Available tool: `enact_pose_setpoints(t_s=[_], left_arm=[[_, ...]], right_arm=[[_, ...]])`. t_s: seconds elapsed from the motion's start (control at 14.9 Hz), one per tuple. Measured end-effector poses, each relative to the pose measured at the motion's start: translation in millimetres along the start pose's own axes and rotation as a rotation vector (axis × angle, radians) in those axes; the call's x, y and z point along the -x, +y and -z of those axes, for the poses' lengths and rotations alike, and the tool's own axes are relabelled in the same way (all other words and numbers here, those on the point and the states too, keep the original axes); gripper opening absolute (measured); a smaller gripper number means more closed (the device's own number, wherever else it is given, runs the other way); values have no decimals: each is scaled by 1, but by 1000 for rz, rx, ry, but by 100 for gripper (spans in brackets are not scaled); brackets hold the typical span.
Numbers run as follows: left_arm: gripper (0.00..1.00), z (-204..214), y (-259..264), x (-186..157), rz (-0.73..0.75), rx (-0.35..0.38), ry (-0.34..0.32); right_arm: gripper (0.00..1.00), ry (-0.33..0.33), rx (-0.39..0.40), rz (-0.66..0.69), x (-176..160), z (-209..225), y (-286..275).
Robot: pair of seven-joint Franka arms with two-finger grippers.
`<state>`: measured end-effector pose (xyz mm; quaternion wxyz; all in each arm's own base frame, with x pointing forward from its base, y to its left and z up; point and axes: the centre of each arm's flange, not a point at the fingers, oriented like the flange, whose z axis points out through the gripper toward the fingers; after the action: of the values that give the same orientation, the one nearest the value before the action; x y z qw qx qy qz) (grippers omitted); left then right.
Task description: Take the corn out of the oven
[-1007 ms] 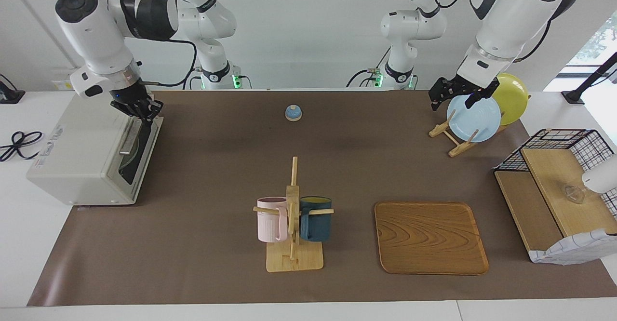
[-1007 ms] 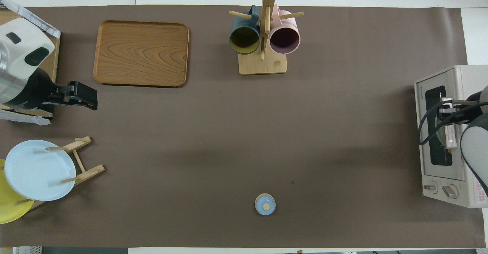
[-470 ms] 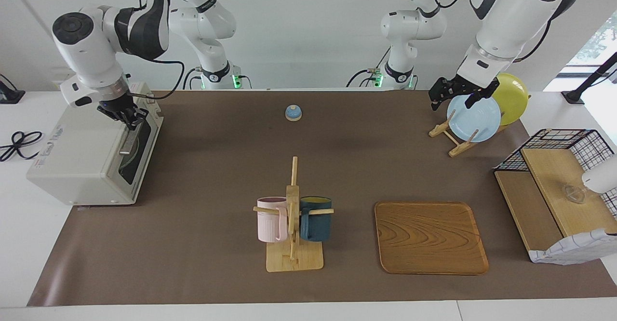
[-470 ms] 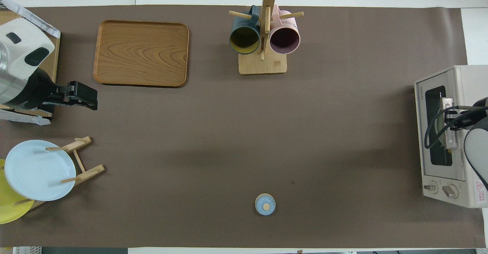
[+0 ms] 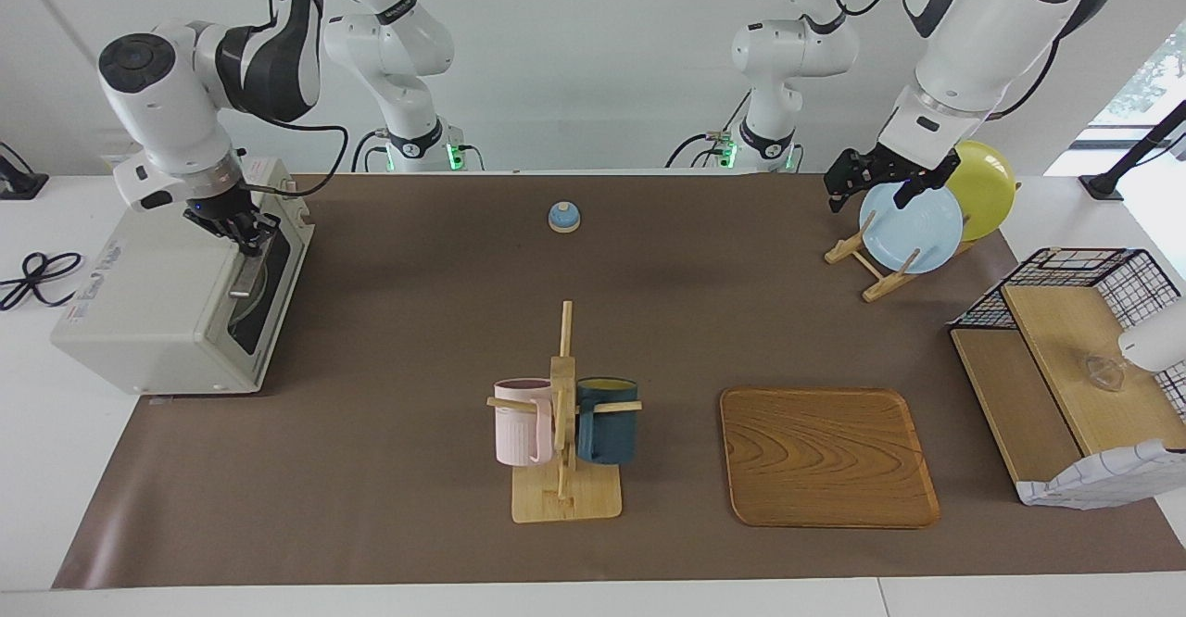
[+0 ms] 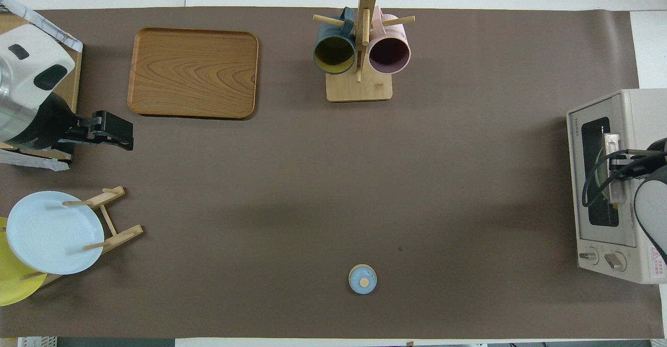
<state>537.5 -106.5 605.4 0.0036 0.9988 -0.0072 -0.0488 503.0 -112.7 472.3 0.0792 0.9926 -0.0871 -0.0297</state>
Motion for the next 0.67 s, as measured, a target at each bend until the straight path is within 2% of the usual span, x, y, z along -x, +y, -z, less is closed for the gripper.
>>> enact_pose_setpoints(t_s=[0.2, 0.34, 0.67], left_arm=[[100, 0, 0, 0, 0, 0, 0], [100, 0, 0, 0, 0, 0, 0], [100, 0, 0, 0, 0, 0, 0]], right_arm=[[1, 11, -3, 24, 1, 0, -14], [1, 42, -10, 58, -1, -4, -49], [1, 53, -76, 90, -14, -52, -120]])
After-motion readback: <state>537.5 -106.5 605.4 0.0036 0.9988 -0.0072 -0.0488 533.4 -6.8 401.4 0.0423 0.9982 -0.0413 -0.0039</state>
